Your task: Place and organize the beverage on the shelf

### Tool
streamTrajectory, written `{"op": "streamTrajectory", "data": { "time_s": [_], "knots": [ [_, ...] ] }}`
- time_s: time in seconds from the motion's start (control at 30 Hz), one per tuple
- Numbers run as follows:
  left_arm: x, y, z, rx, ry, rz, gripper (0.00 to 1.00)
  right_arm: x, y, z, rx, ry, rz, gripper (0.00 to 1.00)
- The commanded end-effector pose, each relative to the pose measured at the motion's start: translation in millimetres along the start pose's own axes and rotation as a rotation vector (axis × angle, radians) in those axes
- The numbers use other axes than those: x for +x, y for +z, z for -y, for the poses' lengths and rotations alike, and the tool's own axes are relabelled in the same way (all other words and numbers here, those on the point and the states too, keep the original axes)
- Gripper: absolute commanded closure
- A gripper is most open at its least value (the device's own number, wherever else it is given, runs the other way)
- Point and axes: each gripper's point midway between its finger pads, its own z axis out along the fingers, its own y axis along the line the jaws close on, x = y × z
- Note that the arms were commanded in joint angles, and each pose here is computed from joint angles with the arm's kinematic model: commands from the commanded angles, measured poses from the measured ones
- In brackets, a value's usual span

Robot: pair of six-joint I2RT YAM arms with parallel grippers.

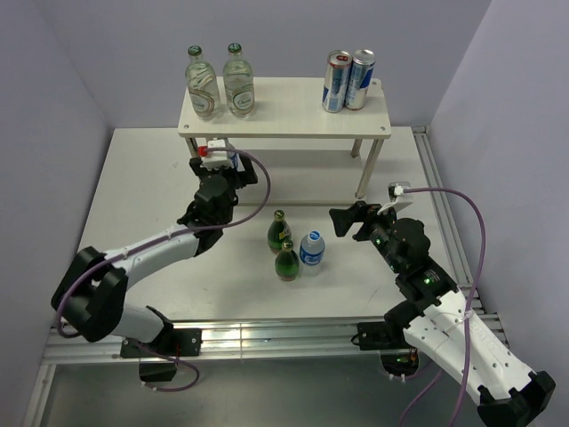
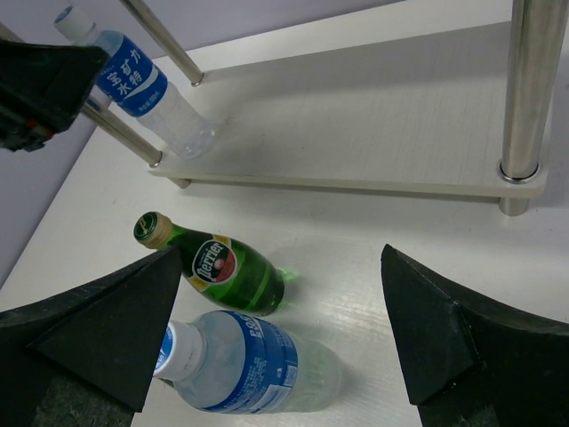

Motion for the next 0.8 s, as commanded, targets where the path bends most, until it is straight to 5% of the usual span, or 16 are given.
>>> {"op": "streamTrajectory", "data": {
  "time_s": [0.0, 0.4, 0.77],
  "knots": [
    [-18.0, -31.7, 12.2, 0.019, -0.037, 0.000, 0.01, -4.8, 0.0, -4.8, -0.023, 0.005, 0.027, 0.00],
    [43.4, -152.9, 36.9, 0.165, -0.020, -0.236, 0.01, -4.3, -0.4, -6.9, -0.036, 0.007, 0.028, 0.00],
    [123.7, -183.9, 60.1, 0.292, -0.022, -0.363, 0.01, -3.9, 1.7, -4.3, -0.019, 0.004, 0.023, 0.00]
  ]
}}
